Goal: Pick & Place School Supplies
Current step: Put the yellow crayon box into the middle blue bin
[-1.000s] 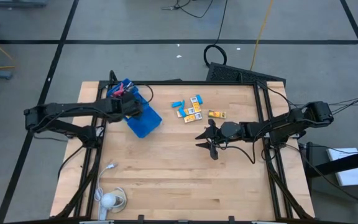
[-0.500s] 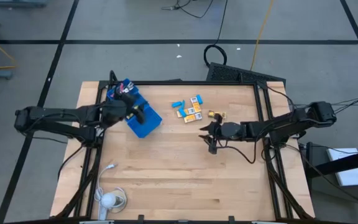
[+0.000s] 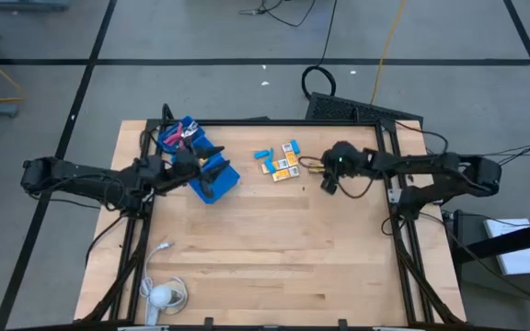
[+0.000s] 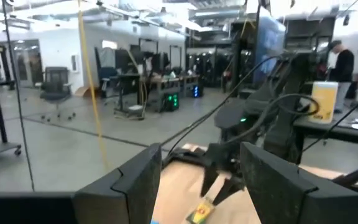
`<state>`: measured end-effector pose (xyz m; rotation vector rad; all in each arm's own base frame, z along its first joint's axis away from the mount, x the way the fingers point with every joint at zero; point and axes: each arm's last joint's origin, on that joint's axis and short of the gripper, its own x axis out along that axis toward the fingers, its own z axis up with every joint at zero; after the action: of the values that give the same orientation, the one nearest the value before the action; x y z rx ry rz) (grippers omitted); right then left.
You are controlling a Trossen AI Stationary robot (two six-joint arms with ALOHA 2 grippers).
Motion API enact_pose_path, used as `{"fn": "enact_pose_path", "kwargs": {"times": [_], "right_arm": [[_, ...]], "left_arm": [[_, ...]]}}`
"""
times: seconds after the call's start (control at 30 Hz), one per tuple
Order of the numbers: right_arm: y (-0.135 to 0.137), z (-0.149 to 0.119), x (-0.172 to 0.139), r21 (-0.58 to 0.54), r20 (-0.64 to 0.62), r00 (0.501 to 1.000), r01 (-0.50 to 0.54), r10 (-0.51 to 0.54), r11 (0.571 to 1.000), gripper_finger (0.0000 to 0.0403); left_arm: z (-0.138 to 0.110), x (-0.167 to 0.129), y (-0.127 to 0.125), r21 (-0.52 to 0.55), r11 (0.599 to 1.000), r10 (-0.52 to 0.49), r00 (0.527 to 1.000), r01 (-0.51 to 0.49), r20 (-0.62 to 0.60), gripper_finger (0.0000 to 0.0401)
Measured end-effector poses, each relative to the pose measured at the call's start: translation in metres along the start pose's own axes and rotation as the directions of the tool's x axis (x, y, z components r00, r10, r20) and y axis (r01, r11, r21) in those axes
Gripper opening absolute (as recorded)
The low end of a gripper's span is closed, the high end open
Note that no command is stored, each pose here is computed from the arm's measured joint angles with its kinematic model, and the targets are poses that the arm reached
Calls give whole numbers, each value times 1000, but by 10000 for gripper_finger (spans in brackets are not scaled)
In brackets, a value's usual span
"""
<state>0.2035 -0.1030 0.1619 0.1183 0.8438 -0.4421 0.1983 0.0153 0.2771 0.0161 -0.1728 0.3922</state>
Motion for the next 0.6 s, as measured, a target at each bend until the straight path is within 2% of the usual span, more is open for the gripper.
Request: {"fn": "enact_pose_path", "kwargs": {"times": [0.27, 0.4, 0.6], "right_arm": [[-14, -6, 5, -104, -44, 999, -28, 23, 994, 238], [-14, -10, 15, -131, -79, 997, -39, 29, 991, 243], [-13, -20, 36, -132, -170, 985, -61, 38, 989, 228]], "left_arm": [[1, 0, 0, -6, 1000, 4, 1000, -4, 15, 223], [1, 0, 1, 1, 1000, 8, 1000, -8, 16, 223], [1, 1, 2, -6, 1000, 13, 1000, -13, 16, 223]]}}
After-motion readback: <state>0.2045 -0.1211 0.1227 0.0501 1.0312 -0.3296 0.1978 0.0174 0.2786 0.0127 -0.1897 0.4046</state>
